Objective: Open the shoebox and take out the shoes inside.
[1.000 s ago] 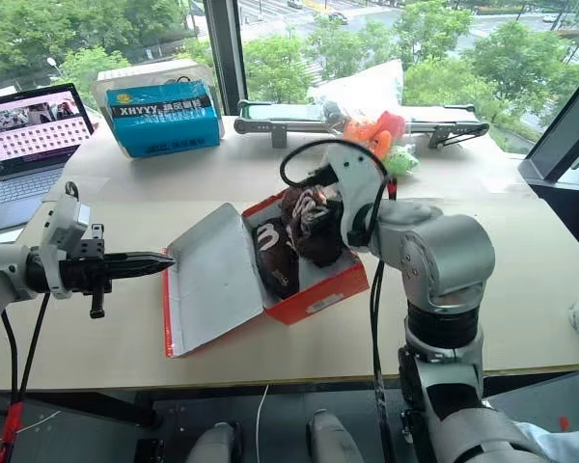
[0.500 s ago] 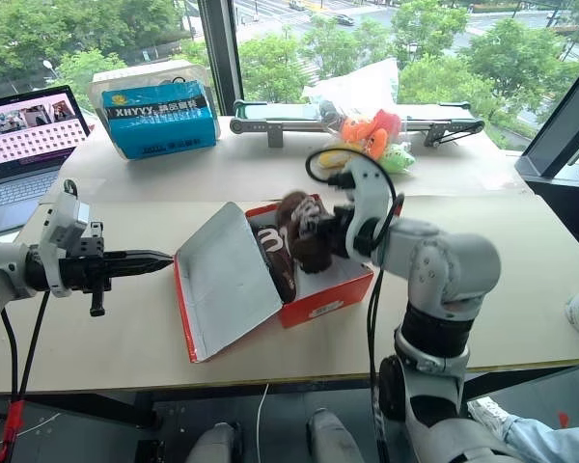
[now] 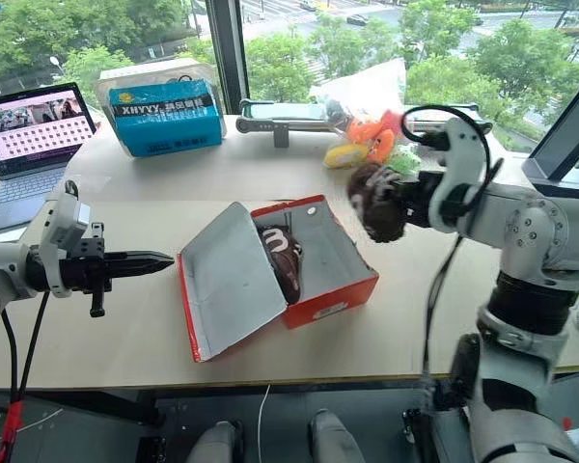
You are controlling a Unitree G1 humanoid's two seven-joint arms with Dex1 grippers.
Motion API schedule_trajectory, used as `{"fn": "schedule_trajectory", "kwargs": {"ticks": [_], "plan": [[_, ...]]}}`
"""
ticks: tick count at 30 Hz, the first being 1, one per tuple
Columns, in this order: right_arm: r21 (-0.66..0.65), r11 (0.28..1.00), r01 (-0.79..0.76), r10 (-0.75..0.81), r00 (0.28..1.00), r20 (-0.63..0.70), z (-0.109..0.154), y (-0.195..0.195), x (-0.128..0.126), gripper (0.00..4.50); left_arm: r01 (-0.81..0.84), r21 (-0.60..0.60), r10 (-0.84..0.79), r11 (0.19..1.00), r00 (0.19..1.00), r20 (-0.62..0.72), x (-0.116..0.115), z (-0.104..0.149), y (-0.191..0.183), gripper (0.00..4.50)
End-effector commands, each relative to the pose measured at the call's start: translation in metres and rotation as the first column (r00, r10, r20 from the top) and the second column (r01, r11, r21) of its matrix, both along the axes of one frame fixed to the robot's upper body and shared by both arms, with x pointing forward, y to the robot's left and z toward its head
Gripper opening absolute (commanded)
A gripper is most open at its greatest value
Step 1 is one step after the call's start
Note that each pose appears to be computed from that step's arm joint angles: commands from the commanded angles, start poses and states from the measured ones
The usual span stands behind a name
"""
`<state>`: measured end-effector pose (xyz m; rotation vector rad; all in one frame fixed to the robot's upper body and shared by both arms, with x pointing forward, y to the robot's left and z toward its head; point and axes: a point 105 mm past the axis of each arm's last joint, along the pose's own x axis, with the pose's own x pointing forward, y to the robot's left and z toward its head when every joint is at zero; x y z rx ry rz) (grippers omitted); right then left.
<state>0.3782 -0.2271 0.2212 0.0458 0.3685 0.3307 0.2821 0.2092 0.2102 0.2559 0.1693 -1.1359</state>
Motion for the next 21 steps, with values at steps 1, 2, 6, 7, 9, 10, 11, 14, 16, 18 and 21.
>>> {"fn": "schedule_trajectory", "kwargs": {"ticks": [1,2,6,7,9,10,11,14,16,18,21], "plan": [[-0.006,1.0,-0.004,0.004,1.0,0.03,-0.012,-0.016,0.015,0.12,0.049,0.002,-0.049,0.999,0.997,0.053,-0.004,0.012,-0.01,0.0],[-0.005,1.0,-0.01,0.01,1.0,0.011,-0.021,-0.02,0.018,0.12,0.052,0.003,-0.052,0.999,0.997,0.053,-0.004,0.011,-0.011,0.0],[-0.056,0.997,0.046,-0.049,0.997,-0.056,-0.061,-0.042,0.031,0.12,0.055,-0.001,-0.055,0.998,0.997,0.059,-0.004,0.012,-0.015,0.0],[-0.052,0.997,0.051,-0.055,0.996,-0.066,-0.068,-0.045,0.033,0.12,0.055,-0.002,-0.055,0.998,0.997,0.06,-0.005,0.013,-0.016,0.0],[-0.036,0.997,0.064,-0.066,0.995,-0.073,-0.075,-0.05,0.037,0.12,0.056,-0.003,-0.055,0.998,0.997,0.061,-0.006,0.013,-0.017,0.0],[-0.04,0.997,0.068,-0.071,0.995,-0.074,-0.077,-0.052,0.038,0.12,0.056,-0.004,-0.055,0.998,0.997,0.06,-0.006,0.013,-0.017,0.0],[-0.035,0.997,0.074,-0.076,0.995,-0.071,-0.078,-0.054,0.039,0.59,0.055,-0.004,-0.054,0.998,0.997,0.059,-0.006,0.013,-0.017,0.0],[0.009,0.998,0.062,-0.061,0.997,-0.038,-0.068,-0.052,0.041,1.72,0.054,-0.006,-0.054,0.999,0.997,0.055,-0.008,0.012,-0.018,0.0],[-0.007,0.999,0.037,-0.038,0.999,-0.011,-0.056,-0.05,0.039,2.4,0.055,-0.008,-0.055,0.998,0.997,0.052,-0.008,0.012,-0.018,0.0],[-0.024,0.999,0.023,-0.023,1.0,0.013,-0.044,-0.049,0.037,3.06,0.057,-0.01,-0.057,0.998,0.997,0.051,-0.008,0.011,-0.019,0.0],[-0.1,0.995,0.012,-0.006,0.999,0.054,-0.022,-0.046,0.027,4.1,0.067,-0.016,-0.066,0.998,0.997,0.049,-0.007,0.01,-0.022,0.0]]}}
